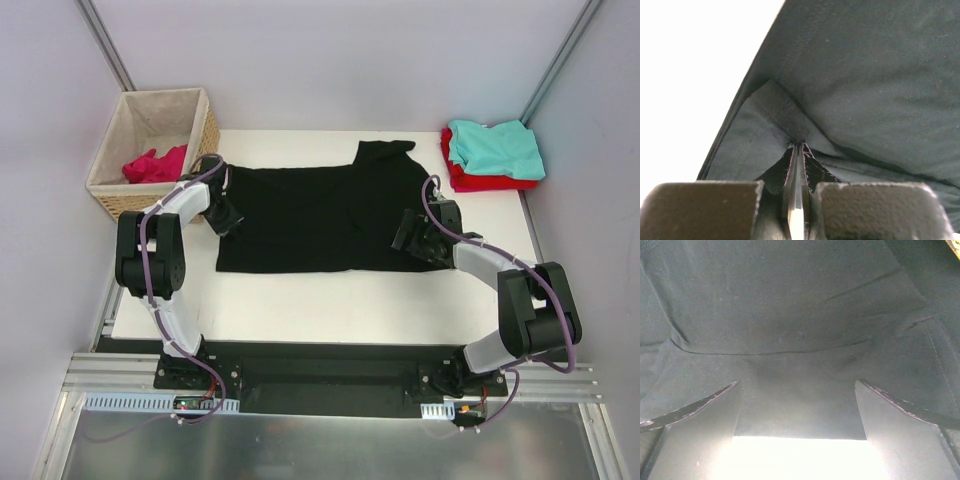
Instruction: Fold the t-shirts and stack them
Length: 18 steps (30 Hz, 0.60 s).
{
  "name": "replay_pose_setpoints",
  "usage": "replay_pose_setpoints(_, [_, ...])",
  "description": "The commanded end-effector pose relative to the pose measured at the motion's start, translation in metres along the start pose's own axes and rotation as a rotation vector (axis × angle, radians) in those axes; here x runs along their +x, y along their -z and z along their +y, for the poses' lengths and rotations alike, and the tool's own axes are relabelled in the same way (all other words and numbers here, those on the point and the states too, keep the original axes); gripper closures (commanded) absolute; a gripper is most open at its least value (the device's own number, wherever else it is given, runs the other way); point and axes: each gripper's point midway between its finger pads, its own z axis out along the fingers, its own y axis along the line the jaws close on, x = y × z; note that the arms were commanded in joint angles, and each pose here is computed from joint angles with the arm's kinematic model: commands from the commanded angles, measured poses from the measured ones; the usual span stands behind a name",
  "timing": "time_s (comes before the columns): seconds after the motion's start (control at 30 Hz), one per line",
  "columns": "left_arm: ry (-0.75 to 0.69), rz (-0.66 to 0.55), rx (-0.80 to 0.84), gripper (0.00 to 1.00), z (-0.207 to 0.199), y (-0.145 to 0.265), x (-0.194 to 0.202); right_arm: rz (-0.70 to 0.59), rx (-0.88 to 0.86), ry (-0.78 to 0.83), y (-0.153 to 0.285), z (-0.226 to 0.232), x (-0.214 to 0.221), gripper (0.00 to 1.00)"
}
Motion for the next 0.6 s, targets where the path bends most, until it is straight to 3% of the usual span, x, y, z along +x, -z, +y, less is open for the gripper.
replay_pose_setpoints(0.0, [-0.002, -0.149, -0.004, 1.0, 0.0, 0.026, -0.046, 0.09, 0.017, -0.022, -0.003, -0.008, 0.026, 0.0])
replay_pose_setpoints(0.57, [-0.002, -0.144, -0.013, 1.0, -0.011, 0.015, -0.06, 0.086, 0.017, -0.017, -0.003, -0.008, 0.026, 0.0])
